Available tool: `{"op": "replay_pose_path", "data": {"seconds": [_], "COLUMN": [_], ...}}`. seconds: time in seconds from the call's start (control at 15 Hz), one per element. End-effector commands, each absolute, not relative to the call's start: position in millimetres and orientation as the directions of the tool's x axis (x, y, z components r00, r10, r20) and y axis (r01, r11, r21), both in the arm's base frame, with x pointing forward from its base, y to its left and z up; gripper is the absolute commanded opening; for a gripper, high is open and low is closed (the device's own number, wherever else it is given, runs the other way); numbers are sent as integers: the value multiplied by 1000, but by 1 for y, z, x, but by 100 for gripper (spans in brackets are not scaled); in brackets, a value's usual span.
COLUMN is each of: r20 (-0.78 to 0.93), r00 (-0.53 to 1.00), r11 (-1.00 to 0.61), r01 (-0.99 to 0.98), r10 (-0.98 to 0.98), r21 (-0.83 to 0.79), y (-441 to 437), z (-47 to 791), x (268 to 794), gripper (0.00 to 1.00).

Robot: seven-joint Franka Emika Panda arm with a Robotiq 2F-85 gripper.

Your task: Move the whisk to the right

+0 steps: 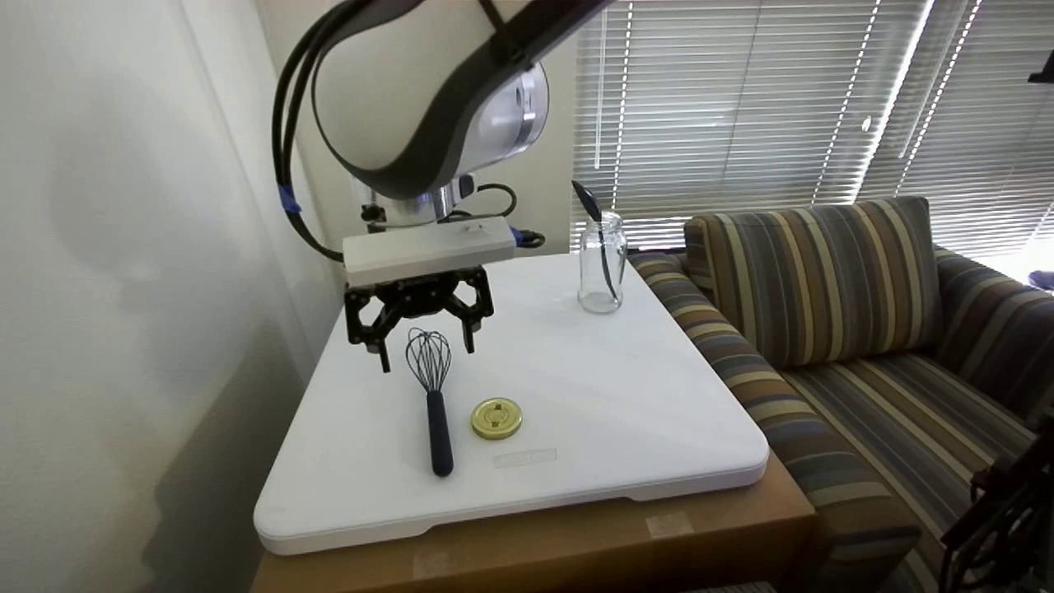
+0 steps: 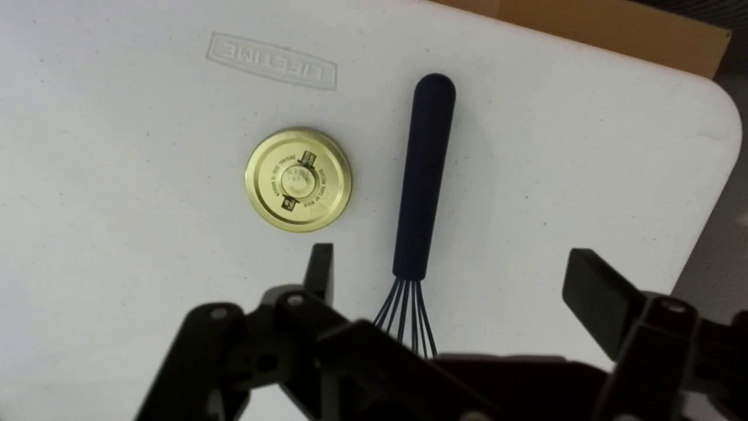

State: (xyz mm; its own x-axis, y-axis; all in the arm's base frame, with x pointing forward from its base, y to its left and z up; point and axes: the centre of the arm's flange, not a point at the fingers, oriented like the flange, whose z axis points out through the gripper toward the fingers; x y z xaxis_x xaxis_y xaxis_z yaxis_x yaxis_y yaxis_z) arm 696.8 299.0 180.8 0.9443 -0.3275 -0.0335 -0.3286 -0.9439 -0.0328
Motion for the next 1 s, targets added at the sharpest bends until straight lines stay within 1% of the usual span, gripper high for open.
{"op": "replay_pose_path", "data": {"seconds": [0.0,0.2,0.47,0.93], "r20": [-83,-105,-104,-59], "r00": [941,935,933,932], "r11": [-943,-940,-938,-933], "r01": [-331,-340,-346,-360], "r10": [-327,-340,-343,-358], "r21": [-30,15,-4,-27], "y": [305,304,303,303], "z": [146,114,82,76], "x": [703,704,711,738], "gripper": [100,100,100,100]}}
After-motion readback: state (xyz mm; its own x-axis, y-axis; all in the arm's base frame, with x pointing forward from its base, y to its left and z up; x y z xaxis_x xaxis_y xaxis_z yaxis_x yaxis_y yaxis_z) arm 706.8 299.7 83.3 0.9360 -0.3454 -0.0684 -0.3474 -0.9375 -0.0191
